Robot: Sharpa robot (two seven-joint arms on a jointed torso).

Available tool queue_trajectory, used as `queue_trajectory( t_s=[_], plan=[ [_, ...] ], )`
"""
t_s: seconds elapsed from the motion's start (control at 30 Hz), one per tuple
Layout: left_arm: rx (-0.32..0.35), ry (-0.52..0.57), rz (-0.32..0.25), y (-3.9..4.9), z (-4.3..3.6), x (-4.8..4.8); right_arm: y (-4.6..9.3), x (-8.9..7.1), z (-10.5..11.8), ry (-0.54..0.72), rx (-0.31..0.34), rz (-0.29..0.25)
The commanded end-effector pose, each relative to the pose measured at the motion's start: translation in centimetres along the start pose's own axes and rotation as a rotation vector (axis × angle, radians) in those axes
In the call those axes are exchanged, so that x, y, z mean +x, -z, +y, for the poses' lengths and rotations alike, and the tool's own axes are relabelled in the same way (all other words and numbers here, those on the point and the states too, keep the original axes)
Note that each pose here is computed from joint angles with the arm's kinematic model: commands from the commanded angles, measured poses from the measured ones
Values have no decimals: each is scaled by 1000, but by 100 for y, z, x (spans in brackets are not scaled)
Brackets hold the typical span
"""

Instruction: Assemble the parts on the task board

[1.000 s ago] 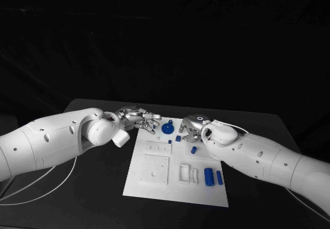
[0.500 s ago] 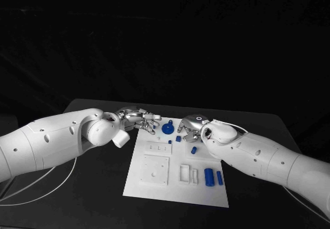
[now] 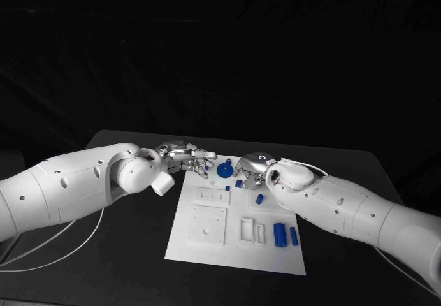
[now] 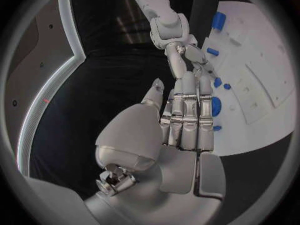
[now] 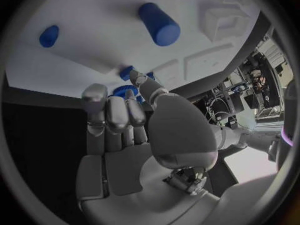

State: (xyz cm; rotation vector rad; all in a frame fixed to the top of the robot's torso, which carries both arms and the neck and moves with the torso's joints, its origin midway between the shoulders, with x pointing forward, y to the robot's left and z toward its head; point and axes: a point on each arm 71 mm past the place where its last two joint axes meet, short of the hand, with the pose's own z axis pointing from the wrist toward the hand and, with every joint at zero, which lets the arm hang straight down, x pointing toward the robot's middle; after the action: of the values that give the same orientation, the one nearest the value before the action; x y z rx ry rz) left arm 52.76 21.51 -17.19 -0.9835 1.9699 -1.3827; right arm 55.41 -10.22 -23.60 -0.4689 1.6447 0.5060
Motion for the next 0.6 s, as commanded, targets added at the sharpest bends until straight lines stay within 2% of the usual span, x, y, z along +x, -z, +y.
queue_trajectory(
  t_s=[0.03,0.27,0.6],
  plan=[
    [6,-3,22,-7,-16,31,1,42,11,10,-22,36],
    [7,-4,24,-11,-17,32,13,86,-23,33,-15,63],
    [6,-5,24,-11,-16,29,22,91,-28,43,-18,67]
  ],
)
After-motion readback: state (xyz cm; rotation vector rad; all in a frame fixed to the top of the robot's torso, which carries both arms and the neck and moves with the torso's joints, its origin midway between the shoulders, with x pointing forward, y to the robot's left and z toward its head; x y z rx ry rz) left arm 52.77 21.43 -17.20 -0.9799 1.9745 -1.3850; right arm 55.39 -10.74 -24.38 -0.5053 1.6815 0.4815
